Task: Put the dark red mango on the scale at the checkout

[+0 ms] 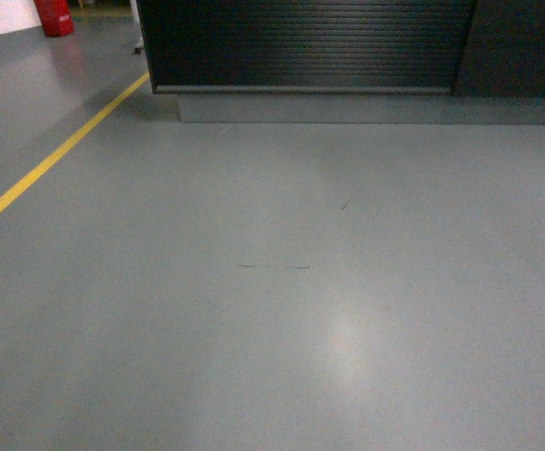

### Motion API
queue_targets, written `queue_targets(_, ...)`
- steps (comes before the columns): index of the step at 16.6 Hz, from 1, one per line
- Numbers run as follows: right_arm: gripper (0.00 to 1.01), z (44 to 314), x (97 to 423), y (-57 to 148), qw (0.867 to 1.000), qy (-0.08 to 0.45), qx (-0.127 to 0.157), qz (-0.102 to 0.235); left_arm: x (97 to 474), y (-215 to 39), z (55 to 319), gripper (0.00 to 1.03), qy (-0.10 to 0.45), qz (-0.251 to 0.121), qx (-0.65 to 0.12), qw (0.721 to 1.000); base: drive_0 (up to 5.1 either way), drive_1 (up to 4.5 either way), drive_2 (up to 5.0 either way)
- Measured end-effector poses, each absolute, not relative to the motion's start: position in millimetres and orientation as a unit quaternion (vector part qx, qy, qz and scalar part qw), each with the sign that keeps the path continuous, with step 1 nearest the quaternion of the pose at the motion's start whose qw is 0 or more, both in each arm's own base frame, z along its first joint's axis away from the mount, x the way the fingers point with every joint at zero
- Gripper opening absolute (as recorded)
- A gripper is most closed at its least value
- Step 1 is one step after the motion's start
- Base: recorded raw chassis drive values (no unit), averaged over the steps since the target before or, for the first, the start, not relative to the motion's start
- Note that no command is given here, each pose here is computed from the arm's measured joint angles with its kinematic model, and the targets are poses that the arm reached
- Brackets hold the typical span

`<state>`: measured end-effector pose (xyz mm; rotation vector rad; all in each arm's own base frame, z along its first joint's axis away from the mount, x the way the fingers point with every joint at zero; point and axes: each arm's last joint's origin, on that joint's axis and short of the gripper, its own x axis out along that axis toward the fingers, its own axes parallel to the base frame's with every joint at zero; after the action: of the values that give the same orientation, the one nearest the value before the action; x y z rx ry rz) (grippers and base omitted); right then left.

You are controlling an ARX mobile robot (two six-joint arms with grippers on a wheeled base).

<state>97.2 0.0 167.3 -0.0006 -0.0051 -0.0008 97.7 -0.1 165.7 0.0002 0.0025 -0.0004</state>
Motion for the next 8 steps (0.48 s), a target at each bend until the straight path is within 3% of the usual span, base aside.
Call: queue_targets(8, 0.98, 167.3, 97.2, 0.0, 1.000, -0.003, 0.000, 0.000, 97.7, -0.1, 165.7, 0.98, 0.001, 0.000, 0.000, 1.000, 0.0, 0.00, 0.0)
